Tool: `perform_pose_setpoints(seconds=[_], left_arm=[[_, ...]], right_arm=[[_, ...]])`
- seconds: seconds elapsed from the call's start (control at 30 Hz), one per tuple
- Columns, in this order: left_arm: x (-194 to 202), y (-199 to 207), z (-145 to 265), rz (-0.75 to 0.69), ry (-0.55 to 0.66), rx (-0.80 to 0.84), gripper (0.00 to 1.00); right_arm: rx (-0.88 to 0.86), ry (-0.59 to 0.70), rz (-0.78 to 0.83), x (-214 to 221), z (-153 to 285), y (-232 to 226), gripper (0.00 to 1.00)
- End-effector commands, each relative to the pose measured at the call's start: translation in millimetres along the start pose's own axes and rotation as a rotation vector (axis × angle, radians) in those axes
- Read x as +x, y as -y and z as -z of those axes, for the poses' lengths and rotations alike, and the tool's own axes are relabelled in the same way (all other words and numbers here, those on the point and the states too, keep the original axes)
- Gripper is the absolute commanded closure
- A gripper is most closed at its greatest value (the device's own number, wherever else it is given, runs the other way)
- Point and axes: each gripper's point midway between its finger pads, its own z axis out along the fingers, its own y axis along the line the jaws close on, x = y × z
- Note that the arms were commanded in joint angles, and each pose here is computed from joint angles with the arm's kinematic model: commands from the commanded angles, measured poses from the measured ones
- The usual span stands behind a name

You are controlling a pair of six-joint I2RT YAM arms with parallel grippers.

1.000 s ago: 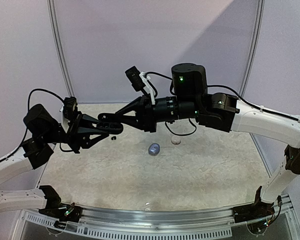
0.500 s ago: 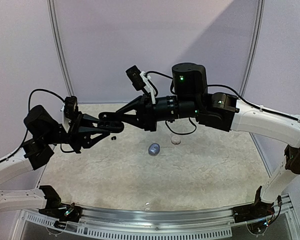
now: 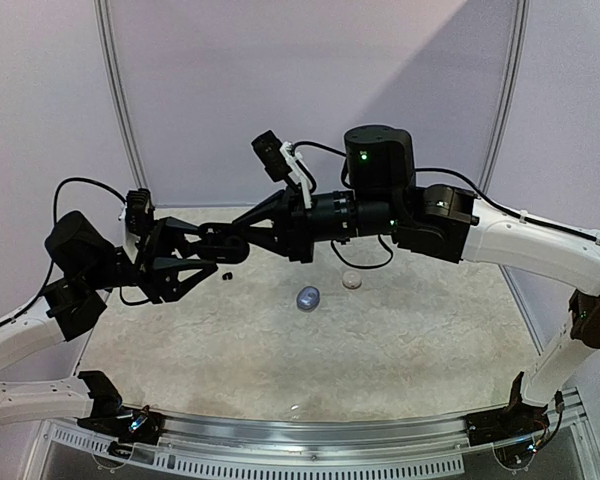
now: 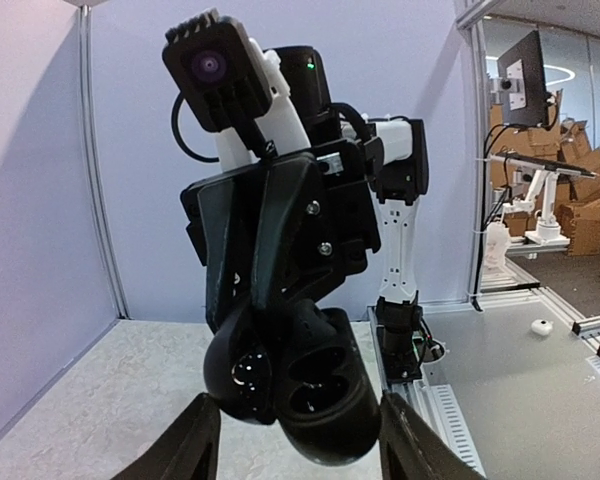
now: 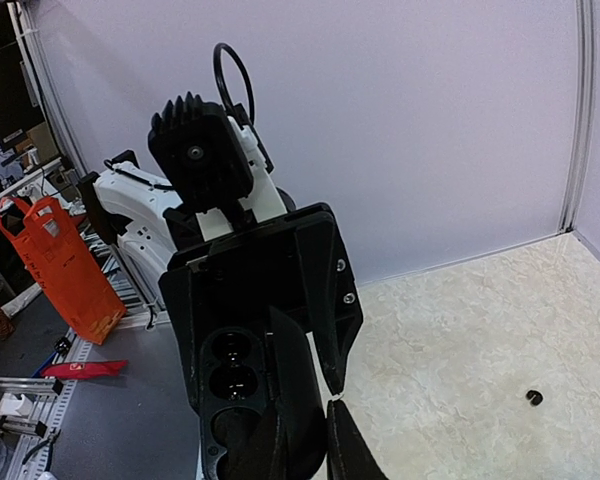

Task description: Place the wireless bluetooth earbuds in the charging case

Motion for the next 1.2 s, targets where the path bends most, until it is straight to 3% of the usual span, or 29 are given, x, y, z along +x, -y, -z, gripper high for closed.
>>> perform_pose_setpoints(seconds=[0.0,0.33,0.67,0.77,0.9,1.03,1.17], left_arm=[[6,-2,2,0.016,-0.014,-0.017,0.43],[16,-15,6,0.051,-0.066,-0.098,0.3],[52,-54,21,0.244,-0.242,-0.342,0.3],[77,-82,34,0.317,-0.368,-0.495,0.35],[112,-124,63,0.319,-0.639,-0.702,0.44],[132,-158,81,0.355,-0.869,-0.758,0.45],[162,-200,105,0.52,-1.062,-0.781,0.45]], right_arm=[[0.04,0.034,0.056,-17,16,-2,1.0],[0.238,0.041,0.223,-25,34,21,1.0],[0.421,-0.011,0.351,-5,57,63,1.0],[0.459,-0.01,0.307,2,67,81,1.0],[0.479,-0.017,0.3,11,75,90,1.0],[0.486,-0.02,0.297,23,82,99,1.0],[0.495,-0.018,0.29,27,90,106,1.0]])
